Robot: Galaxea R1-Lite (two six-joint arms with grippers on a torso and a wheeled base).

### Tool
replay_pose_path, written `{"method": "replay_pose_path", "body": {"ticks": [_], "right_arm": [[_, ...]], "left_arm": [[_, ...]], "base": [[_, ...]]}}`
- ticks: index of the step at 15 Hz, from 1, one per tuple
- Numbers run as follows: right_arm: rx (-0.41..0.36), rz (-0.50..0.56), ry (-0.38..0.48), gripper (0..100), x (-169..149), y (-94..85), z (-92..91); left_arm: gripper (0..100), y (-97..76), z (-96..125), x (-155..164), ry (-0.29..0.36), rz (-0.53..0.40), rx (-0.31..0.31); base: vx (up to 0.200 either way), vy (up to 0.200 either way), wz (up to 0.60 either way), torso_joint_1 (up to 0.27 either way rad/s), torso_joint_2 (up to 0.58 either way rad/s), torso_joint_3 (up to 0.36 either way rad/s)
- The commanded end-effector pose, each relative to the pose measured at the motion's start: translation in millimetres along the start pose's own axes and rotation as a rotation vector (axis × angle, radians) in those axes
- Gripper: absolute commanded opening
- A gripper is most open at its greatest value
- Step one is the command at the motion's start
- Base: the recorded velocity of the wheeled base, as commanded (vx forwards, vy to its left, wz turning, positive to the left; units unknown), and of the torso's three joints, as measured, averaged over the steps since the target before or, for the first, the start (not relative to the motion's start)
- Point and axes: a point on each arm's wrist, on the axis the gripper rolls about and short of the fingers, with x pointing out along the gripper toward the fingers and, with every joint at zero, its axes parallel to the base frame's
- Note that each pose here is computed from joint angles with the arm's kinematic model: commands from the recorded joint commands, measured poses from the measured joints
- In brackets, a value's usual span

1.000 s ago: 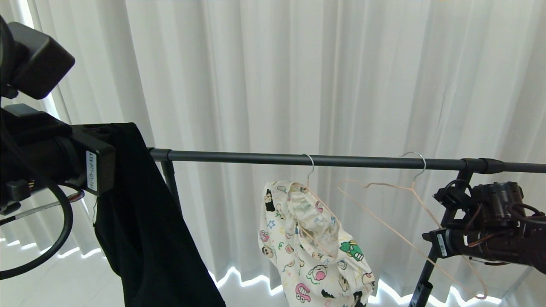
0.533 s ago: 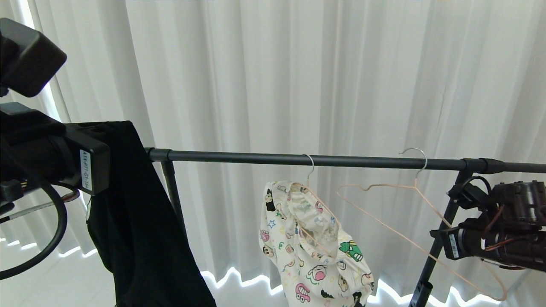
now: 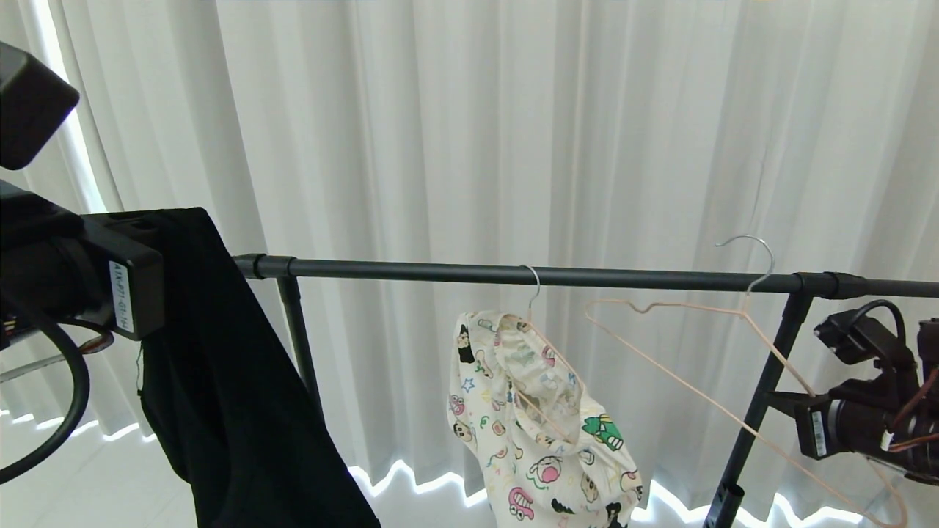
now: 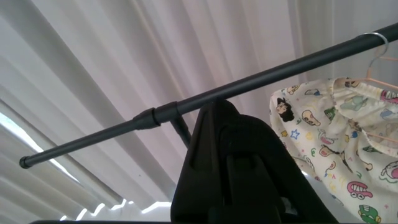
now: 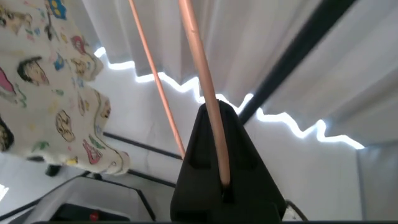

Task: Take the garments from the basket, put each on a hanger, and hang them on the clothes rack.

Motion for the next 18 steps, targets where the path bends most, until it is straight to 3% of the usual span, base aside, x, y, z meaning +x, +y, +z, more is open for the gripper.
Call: {"method": "replay_pose_path", "body": {"ticks": [1,4,9,12,16,18], "right_arm": [[-0.022,-0.027,-0.043,0,-28,6.5,-12.3],[-0.055,-0.037,-0.062,0,-48,16.2,-23.2],[-0.129,0.085,-0.087,0,-77,35.5,-25.4],[-0.146,0.071,-0.120,0,-82,40.0,-14.7],[-0.171,0.133,-0.188,0,-88,50.4,5.8],[-0.215,0.220,-0.174,0,-89,64.0,8.1]], "left_arm": [[0,1.2,-3,1,0.015,0.015,0.010],[0,0.5,-5,1,0.021,0.015,0.024],[0,-1.7,-9,3,0.036,0.004,0.026],[0,-4.6,-16,4,0.060,-0.005,0.033],[0,-12.2,-26,14,0.110,-0.037,0.042],[0,-19.4,-30,32,0.164,-0.051,-0.013]], "base": [[0.000,0.000,0.00,0.000,0.00,0.000],[-0.200,0.000,0.00,0.012,0.01,0.004],[-0.200,0.000,0.00,-0.003,0.00,0.006],[-0.200,0.000,0.00,-0.002,0.00,0.005],[0.000,0.000,0.00,0.000,0.00,0.000],[0.000,0.000,0.00,0.000,0.00,0.000]]}}
